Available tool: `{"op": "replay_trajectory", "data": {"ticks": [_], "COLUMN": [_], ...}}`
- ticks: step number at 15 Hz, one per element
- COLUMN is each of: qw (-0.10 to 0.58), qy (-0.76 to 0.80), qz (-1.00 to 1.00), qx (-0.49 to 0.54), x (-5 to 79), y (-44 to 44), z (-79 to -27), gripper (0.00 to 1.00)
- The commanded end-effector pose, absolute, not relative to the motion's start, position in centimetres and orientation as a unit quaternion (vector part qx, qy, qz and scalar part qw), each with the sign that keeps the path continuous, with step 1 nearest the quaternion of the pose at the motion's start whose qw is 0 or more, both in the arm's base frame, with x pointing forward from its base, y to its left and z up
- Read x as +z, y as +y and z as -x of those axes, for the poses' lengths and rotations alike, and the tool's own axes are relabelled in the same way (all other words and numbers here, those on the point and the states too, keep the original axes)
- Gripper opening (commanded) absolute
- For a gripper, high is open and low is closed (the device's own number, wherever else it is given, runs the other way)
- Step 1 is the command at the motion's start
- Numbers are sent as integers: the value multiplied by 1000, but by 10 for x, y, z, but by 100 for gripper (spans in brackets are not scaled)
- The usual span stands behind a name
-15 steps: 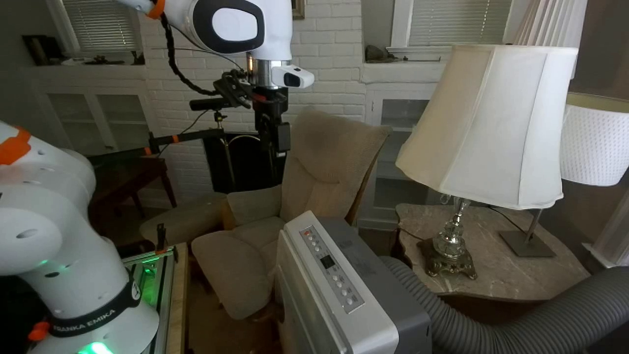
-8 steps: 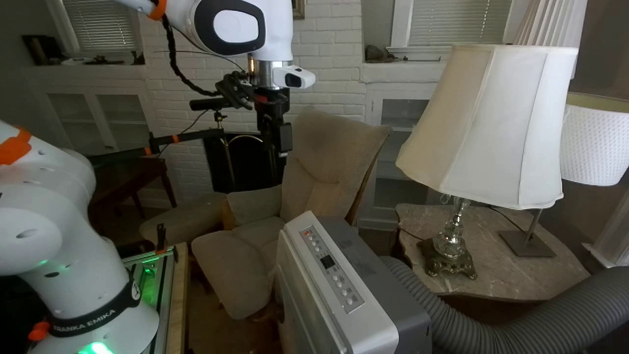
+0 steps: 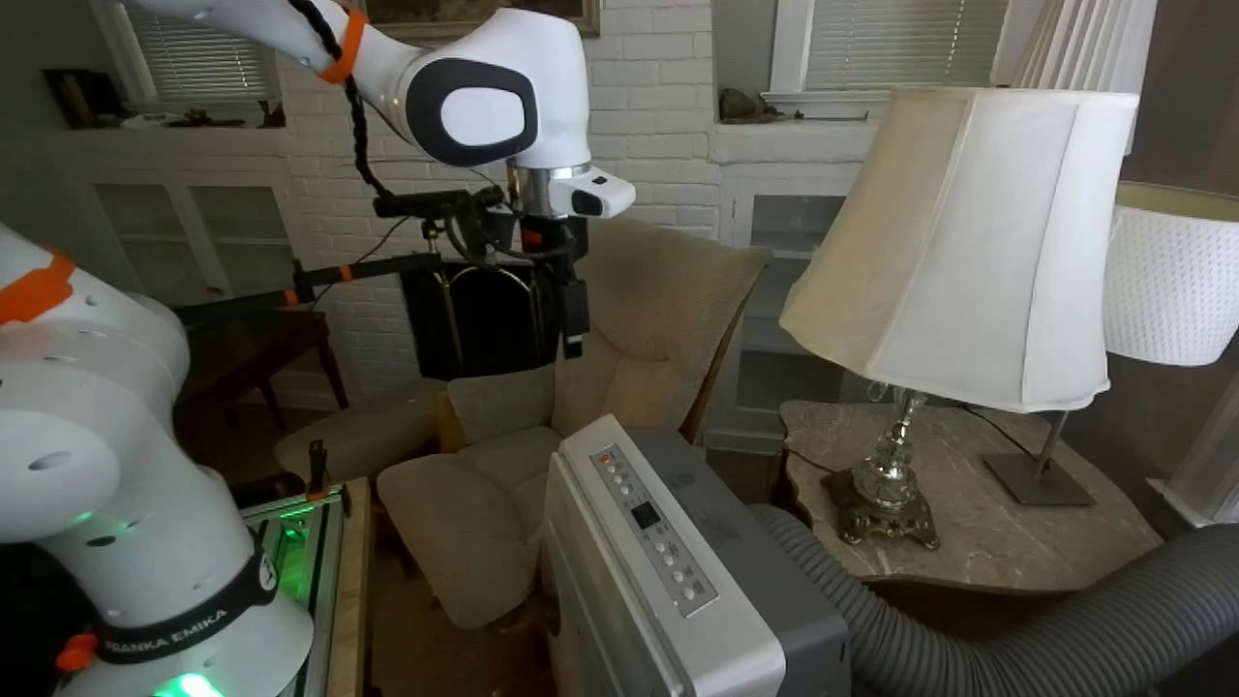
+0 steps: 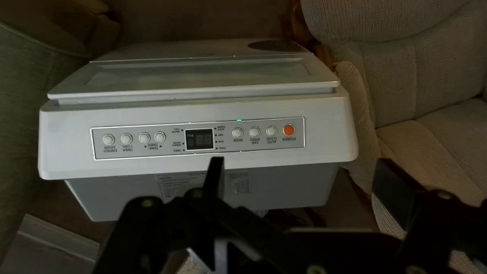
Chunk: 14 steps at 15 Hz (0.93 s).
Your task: Press a button on the air conditioner.
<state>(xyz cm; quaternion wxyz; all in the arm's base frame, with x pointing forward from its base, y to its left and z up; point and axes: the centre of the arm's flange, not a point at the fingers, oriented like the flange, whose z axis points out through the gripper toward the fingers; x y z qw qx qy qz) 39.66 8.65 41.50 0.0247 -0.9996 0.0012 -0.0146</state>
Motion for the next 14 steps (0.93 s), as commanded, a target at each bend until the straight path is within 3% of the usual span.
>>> {"op": "replay_trajectory", "data": {"ticks": [1, 3, 12, 13, 14], "qw": [32, 33, 4, 4, 14], "qy": [39, 46, 45, 45, 37], "qz": [998, 998, 992, 991, 992], "qx": [-22, -37, -121, -126, -116], "x": [375, 359, 296, 292, 311], "y": [80, 75, 67, 66, 64], "z": [-399, -401, -423, -426, -418], "gripper": [100, 73, 3, 0, 14]}}
